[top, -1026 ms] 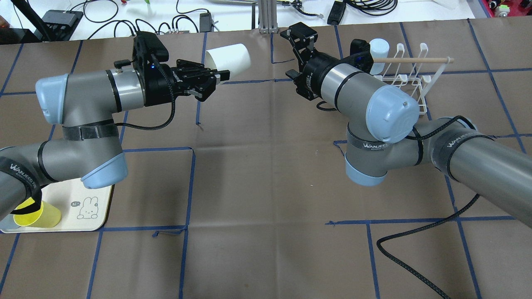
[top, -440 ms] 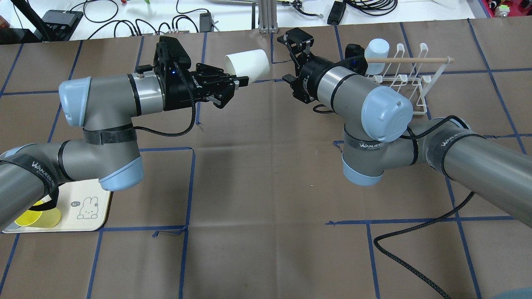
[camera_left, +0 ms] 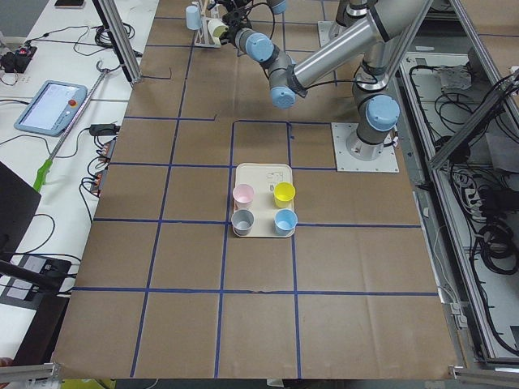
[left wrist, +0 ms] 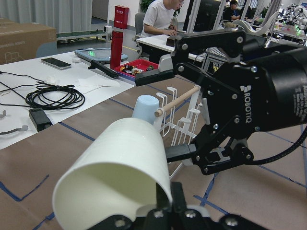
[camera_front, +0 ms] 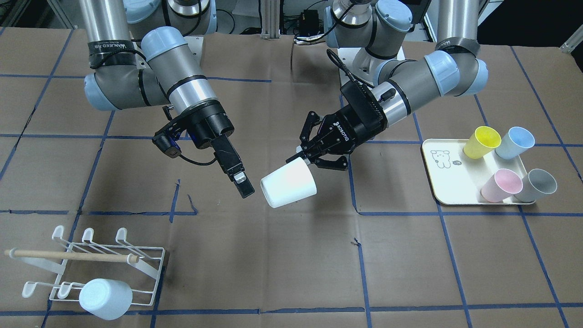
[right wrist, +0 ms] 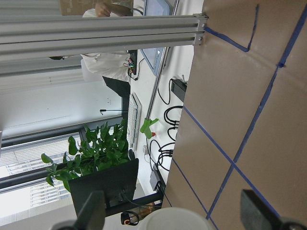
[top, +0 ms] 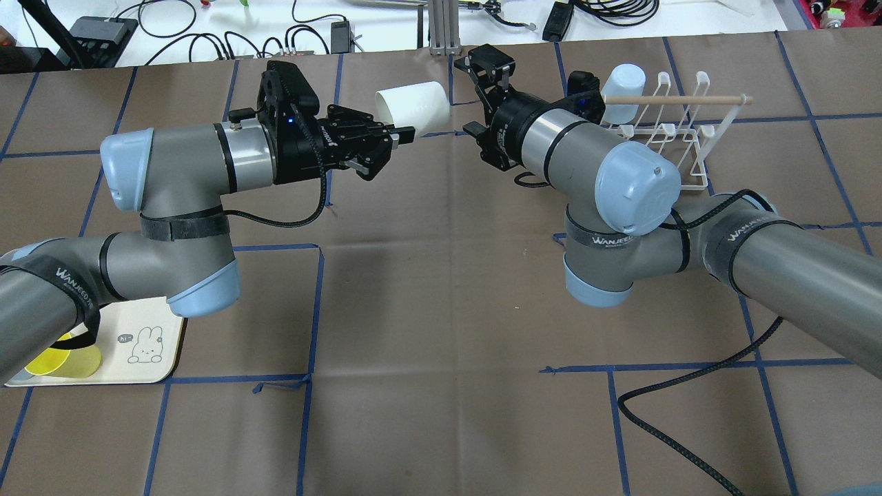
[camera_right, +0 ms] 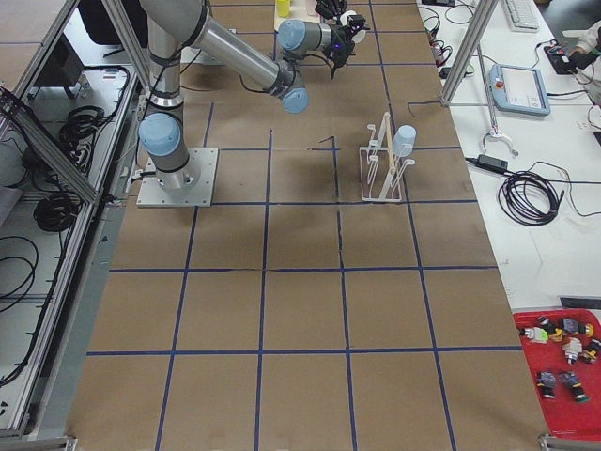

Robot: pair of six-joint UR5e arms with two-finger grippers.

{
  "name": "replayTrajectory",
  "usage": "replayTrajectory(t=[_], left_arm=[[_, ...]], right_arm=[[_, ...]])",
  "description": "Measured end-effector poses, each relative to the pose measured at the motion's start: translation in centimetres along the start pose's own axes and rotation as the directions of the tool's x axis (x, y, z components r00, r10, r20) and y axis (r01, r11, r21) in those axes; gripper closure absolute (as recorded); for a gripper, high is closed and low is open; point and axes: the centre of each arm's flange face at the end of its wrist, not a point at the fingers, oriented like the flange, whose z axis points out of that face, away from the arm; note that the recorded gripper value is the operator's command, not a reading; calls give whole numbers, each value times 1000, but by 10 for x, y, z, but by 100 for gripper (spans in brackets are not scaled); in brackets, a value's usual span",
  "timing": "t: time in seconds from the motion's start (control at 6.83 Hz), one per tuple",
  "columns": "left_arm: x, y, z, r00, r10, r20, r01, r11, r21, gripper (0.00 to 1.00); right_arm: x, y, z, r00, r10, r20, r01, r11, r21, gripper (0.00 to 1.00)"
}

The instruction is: Transfer IKEA cup to right arm and place on rack

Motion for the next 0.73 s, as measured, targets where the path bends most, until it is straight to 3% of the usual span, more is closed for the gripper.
replayTrajectory(t=[0.73], left_arm=[[1, -1, -1, 1000, -20, 1, 20, 1000, 2, 90]], right_arm=[[-9, 28, 13, 1000, -19, 9, 19, 999, -47, 0]])
